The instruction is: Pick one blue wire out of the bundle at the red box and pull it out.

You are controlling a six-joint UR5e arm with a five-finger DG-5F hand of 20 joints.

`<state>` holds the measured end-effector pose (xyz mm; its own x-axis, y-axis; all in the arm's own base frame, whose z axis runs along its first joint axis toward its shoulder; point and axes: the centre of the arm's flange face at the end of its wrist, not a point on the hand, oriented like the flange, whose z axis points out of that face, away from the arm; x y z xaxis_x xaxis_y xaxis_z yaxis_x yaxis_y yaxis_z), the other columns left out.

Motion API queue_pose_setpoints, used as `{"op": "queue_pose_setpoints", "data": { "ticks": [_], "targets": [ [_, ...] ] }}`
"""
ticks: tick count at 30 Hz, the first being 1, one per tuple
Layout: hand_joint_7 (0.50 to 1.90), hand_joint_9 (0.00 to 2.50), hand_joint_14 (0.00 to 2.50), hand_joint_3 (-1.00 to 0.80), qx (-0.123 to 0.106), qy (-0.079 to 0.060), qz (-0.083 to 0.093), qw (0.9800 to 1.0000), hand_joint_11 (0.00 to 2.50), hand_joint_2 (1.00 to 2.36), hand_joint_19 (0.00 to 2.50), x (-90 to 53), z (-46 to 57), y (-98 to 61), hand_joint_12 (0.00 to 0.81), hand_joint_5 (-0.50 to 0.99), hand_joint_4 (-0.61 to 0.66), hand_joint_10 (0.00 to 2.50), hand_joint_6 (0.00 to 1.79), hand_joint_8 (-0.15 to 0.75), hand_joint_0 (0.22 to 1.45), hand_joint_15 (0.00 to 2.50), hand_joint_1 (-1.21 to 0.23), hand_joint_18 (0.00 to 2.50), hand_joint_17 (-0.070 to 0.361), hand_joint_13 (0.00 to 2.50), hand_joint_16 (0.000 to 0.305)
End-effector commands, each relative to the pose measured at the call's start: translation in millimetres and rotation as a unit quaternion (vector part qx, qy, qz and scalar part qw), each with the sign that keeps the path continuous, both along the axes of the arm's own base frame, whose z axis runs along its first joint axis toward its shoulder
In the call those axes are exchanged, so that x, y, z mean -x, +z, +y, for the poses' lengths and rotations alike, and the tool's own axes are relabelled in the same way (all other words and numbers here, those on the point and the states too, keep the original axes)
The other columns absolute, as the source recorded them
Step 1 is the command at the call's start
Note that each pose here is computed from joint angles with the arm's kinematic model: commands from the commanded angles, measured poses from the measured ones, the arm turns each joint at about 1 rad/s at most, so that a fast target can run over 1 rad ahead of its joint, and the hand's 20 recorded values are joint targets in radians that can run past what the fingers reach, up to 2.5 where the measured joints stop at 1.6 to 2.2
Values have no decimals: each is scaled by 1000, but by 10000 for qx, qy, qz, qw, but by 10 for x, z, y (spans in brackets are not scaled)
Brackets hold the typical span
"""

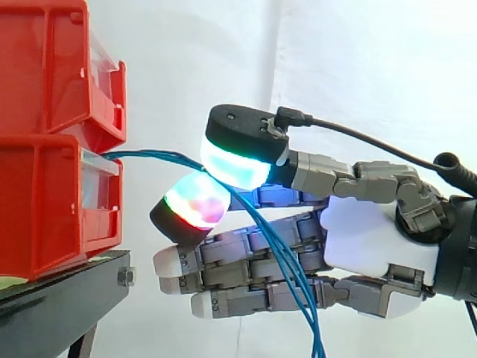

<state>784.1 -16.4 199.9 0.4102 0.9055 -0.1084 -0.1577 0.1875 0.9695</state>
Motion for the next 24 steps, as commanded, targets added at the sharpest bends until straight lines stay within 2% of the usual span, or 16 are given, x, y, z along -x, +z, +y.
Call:
{"op": "queue_pose_setpoints", "data": {
  "ticks": [1, 5, 8, 9, 15, 17, 19, 20, 24],
  "targets": [
    [1120, 858, 9, -129, 4, 31, 18, 10000, 403, 1022, 376, 3, -18, 3, 362, -78, 331, 16, 629, 254, 615, 199, -651, 225, 129, 351, 57],
    [1120, 861, 8, -129, 2, 89, 25, 10000, 403, 1022, 370, 2, -51, 1, 363, -79, 342, 16, 633, 256, 616, 198, -651, 229, 130, 349, 58],
    [1105, 863, 8, -129, -30, 183, -3, 9998, 400, 1020, 366, -2, -46, 14, 364, -81, 342, 18, 640, 260, 616, 194, -650, 231, 130, 349, 58],
    [1101, 863, 8, -132, -49, 282, -39, 9996, 417, 1020, 374, -2, -41, 70, 367, -82, 340, 17, 642, 259, 617, 197, -648, 231, 130, 351, 58],
    [1081, 868, 9, -125, -24, 303, 210, 9993, 421, 1020, 373, 67, -106, 174, 368, -85, 345, 17, 653, 261, 615, 201, -649, 233, 131, 352, 58],
    [1073, 867, 9, -126, 9, 301, 391, 9988, 422, 1020, 376, 113, -125, 216, 370, -86, 346, 17, 657, 264, 614, 200, -649, 231, 132, 352, 59],
    [1063, 869, 9, -123, 21, 301, 459, 9985, 426, 1019, 375, 136, -130, 252, 373, -89, 345, 17, 666, 268, 612, 206, -653, 236, 133, 353, 59],
    [1040, 872, 9, -122, 39, 301, 591, 9978, 433, 1019, 373, 163, -146, 244, 374, -92, 351, 17, 675, 271, 611, 205, -657, 239, 134, 354, 60],
    [999, 875, 9, -123, 7, 301, 678, 9972, 440, 1018, 374, 196, -164, 283, 379, -97, 356, 17, 694, 272, 609, 204, -670, 246, 137, 356, 61]
  ]
}}
